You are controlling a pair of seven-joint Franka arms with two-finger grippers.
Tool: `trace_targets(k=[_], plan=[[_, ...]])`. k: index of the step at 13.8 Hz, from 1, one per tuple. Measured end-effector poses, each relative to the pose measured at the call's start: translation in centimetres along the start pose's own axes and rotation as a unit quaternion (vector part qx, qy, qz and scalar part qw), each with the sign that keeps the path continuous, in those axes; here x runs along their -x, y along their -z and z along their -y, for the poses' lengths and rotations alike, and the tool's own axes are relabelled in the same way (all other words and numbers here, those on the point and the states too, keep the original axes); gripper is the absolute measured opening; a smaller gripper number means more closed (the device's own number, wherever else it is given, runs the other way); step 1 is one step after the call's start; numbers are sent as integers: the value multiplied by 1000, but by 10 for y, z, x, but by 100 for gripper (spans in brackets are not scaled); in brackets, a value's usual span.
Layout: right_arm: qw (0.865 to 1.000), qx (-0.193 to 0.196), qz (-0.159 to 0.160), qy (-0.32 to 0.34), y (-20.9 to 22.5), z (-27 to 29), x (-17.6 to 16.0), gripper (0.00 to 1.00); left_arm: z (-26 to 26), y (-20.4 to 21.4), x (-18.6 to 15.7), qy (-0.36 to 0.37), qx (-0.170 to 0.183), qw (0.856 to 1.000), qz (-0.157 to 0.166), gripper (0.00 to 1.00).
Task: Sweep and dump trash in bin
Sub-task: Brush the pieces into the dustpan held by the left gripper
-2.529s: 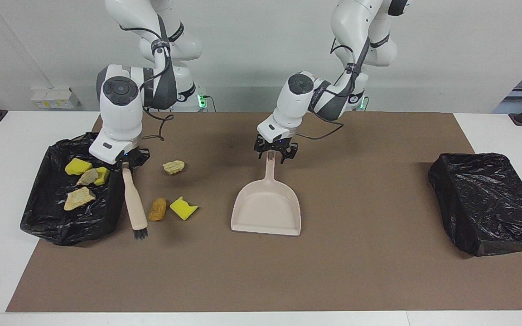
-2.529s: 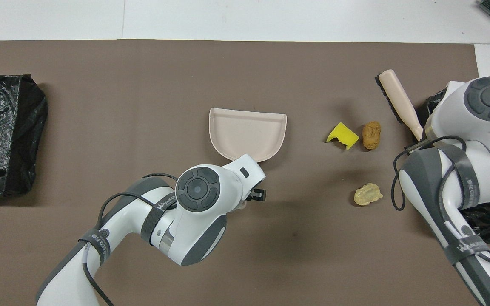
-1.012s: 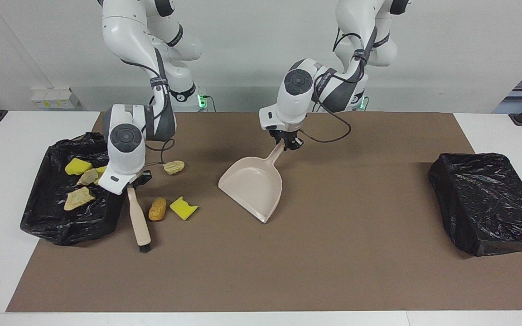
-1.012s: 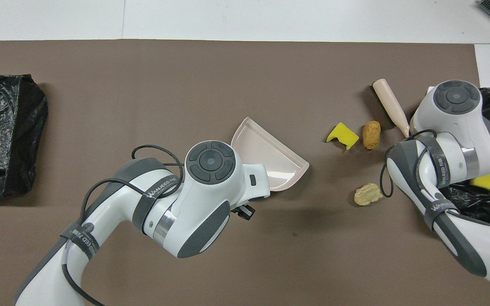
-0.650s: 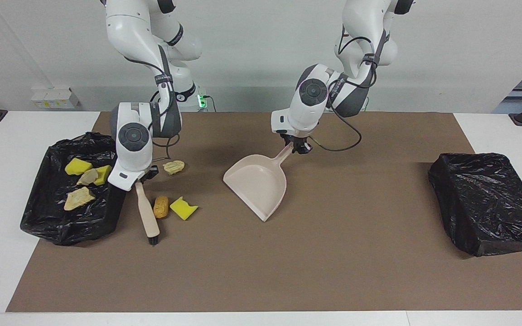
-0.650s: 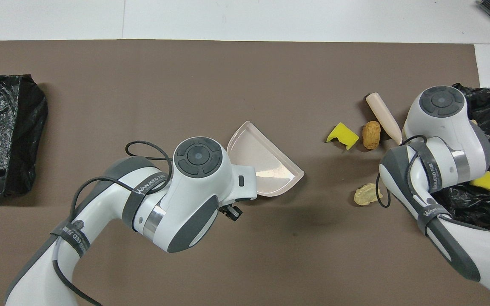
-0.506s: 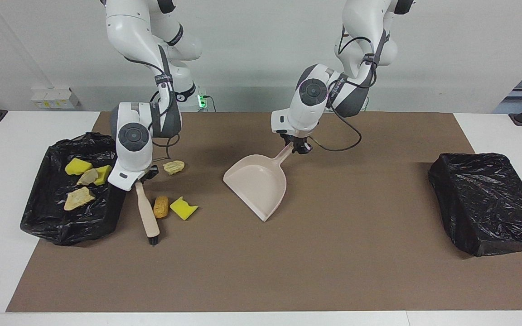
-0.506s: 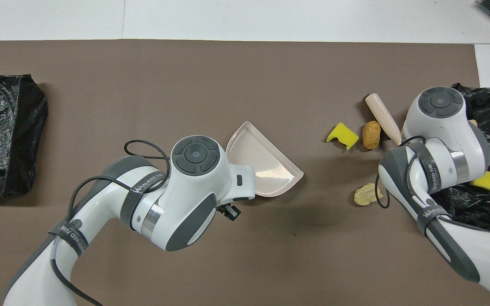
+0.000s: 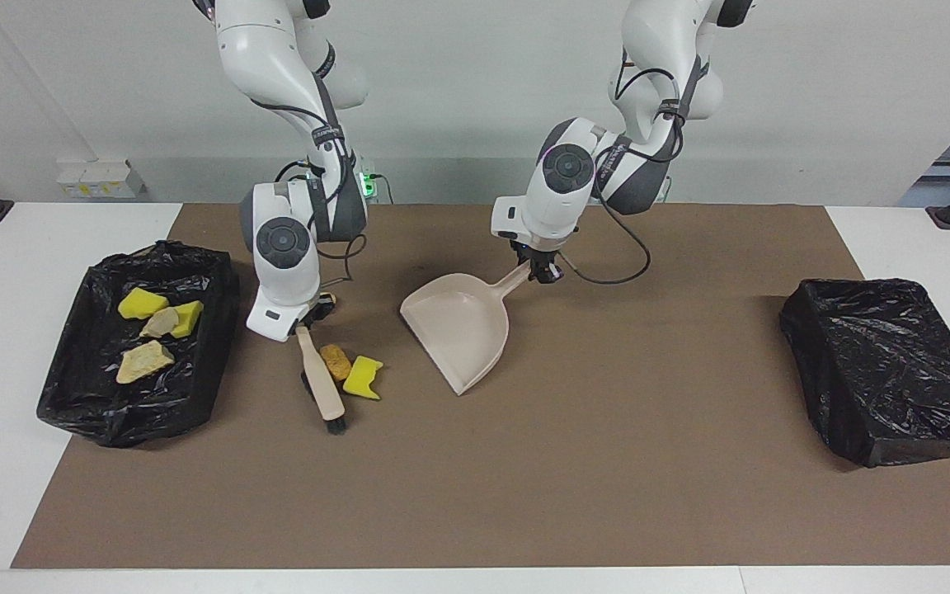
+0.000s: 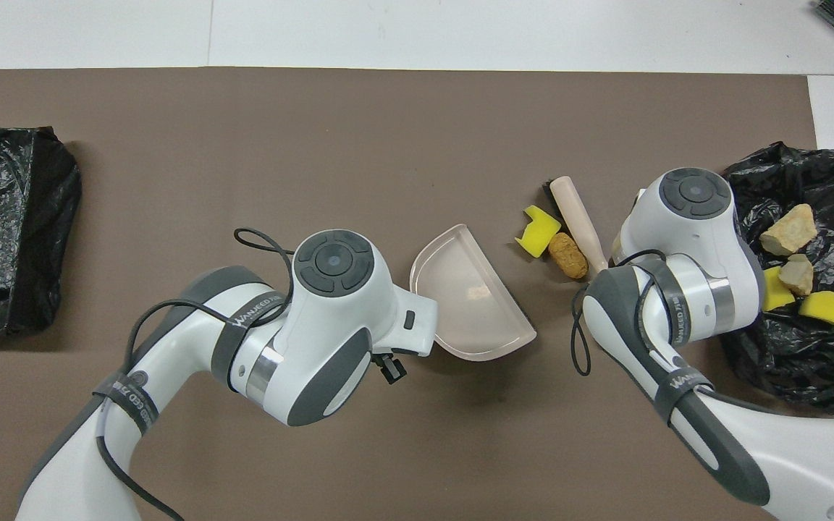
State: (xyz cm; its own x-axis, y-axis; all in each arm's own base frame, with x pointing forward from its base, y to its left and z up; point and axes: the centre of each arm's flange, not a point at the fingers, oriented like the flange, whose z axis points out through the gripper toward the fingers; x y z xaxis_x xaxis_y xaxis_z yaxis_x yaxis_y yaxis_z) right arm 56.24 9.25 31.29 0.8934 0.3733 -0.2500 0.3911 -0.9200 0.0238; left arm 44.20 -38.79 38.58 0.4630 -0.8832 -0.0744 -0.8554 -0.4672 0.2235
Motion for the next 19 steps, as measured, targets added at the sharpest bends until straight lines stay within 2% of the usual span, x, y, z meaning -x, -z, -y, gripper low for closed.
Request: trace_targets(k=[2,5,8,11,13,16,17,19], plan=[[1000,-12,3,3,-4,22,-3,27,-1,-6,-2,-14,-18,1000,11,33],[997,-77,-4,4,-2,76,-11,27,5,-12,-2,-23,-21,999,16,33],[995,-101,10,6,6,143,-11,27,11,-15,-2,-23,-21,999,15,33],[994,-111,24,8,17,184,-9,27,15,-15,-2,-22,-23,999,11,33],[993,-112,28,2,26,182,-9,27,21,-13,0,-19,-23,1000,9,33],[991,-123,46,-20,60,144,2,27,46,-8,9,4,-25,1000,-2,33],[990,-127,53,-31,75,127,7,27,55,-6,14,18,-19,1000,-7,33],[989,-127,59,-58,100,83,19,27,83,0,29,65,18,997,-31,33]])
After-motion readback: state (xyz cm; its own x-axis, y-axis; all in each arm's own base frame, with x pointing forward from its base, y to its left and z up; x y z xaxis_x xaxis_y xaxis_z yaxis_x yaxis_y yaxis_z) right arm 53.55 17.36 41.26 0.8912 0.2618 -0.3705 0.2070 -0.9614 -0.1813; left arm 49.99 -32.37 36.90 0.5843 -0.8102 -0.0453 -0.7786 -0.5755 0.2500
